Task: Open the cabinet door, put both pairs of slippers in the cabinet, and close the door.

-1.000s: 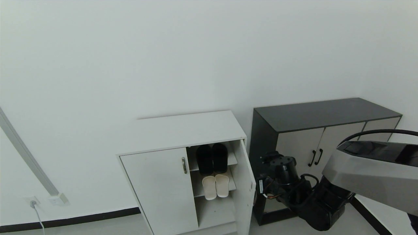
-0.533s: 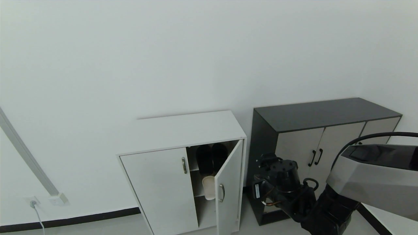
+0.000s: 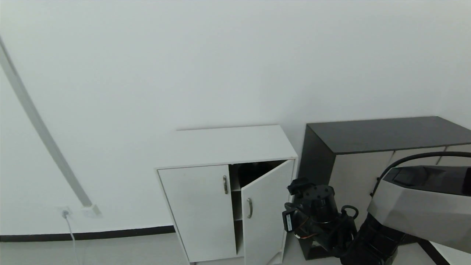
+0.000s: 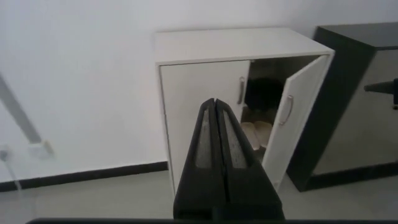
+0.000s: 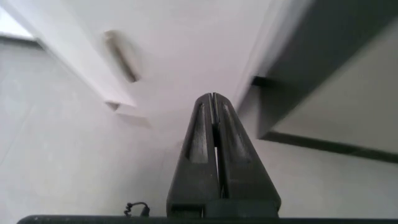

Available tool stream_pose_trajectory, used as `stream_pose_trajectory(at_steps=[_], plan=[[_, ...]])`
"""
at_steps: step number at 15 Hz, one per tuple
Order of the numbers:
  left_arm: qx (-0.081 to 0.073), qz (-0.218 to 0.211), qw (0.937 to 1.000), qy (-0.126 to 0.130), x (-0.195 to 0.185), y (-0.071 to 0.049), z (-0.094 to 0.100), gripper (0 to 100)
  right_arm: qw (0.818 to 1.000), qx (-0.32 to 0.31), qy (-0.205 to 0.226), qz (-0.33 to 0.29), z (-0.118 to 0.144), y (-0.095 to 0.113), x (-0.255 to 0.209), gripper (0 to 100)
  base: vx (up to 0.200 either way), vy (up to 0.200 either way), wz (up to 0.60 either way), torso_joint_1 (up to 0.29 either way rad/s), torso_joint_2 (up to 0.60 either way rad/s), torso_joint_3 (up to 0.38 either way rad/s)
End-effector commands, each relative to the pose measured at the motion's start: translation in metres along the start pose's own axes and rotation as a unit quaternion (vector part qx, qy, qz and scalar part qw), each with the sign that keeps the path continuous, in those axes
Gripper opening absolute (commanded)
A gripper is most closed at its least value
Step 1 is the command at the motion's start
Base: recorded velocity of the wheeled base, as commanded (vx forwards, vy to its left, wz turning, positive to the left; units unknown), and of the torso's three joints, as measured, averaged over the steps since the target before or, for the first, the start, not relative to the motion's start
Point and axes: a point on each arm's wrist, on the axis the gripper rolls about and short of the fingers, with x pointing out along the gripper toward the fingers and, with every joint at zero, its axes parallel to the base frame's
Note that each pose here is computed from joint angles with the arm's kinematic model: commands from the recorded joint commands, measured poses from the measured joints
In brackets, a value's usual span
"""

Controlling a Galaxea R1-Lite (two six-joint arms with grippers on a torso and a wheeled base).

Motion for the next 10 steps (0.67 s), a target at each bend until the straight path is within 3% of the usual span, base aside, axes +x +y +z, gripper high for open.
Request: stream_pose_trajectory(at_steps=[1, 6, 10], plan=[[0.0, 0.001, 1.0, 0.001, 0.0, 0.0, 0.0, 0, 1.0, 0.001, 0.002, 0.002, -0.001, 0.0, 0.0, 0, 0.0, 0.0, 0.6, 0.007, 0.0, 0.002], [0.0, 0.001, 1.0, 0.0, 0.0, 0.0, 0.0, 0, 1.0, 0.002, 0.004, 0.001, -0.01, -0.004, 0.006, 0, 0.0, 0.0, 0.0, 0.0, 0.0, 0.0], [-0.001, 0.001, 1.0, 0.0, 0.0, 0.0, 0.0, 0, 0.999, 0.001, 0.01, 0.05, -0.02, -0.006, -0.003, 0, 0.0, 0.0, 0.0, 0.0, 0.0, 0.0]])
